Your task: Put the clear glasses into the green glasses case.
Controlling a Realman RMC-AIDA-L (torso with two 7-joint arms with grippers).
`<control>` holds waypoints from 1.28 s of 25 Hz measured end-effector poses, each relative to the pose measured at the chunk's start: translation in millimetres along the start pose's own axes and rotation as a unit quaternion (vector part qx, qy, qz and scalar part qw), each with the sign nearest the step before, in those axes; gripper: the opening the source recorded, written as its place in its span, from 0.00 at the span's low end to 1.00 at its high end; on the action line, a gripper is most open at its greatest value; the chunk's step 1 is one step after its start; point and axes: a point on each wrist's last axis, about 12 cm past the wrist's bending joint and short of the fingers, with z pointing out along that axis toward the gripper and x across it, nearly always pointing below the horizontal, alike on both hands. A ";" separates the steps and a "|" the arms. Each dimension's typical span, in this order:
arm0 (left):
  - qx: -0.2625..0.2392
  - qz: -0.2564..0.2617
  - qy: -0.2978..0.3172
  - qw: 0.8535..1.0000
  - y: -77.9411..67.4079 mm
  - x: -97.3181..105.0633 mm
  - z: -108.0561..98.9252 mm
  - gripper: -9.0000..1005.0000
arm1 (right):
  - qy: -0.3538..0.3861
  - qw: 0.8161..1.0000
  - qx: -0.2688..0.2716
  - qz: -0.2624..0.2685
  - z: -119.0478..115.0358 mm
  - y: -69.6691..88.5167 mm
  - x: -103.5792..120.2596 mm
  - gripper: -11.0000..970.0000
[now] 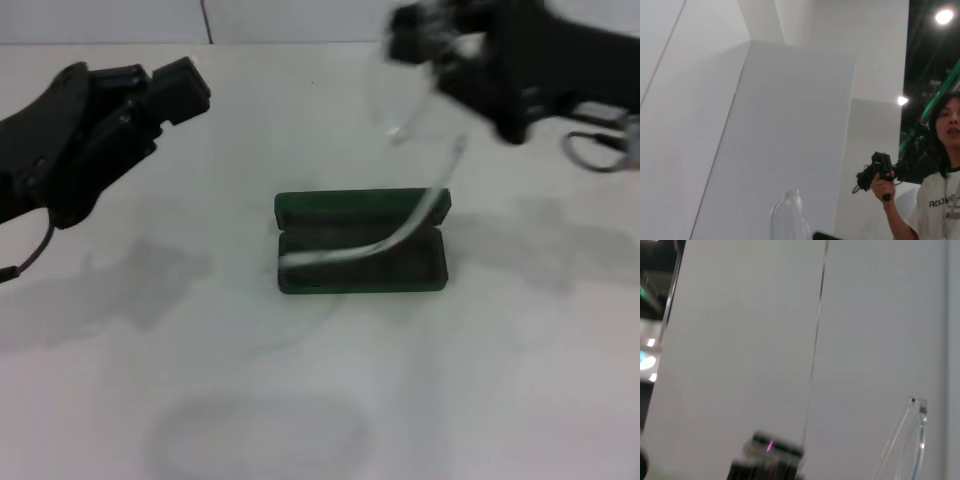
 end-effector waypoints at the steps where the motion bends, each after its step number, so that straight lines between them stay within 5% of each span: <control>1: -0.001 0.000 -0.001 1.000 -0.3 -0.1 -0.9 0.06 | -0.017 1.000 0.008 -0.005 -7.5 1.8 -2.7 0.13; 7: 0.012 -0.013 0.010 1.000 0.1 4.1 5.2 0.06 | -0.130 0.989 0.058 -0.034 -30.7 9.2 -11.3 0.13; 12: 0.058 -0.031 0.033 0.997 1.3 11.5 25.9 0.06 | -0.178 0.979 0.087 -0.041 -19.2 3.5 -6.7 0.13; 20: 0.125 -0.044 0.037 0.991 0.0 20.6 59.3 0.06 | -0.153 0.985 0.074 -0.033 19.6 -10.6 7.7 0.13; 32: 0.112 -0.010 -0.011 0.994 0.8 12.2 56.6 0.06 | -0.105 0.992 0.064 -0.019 36.0 -8.4 22.9 0.13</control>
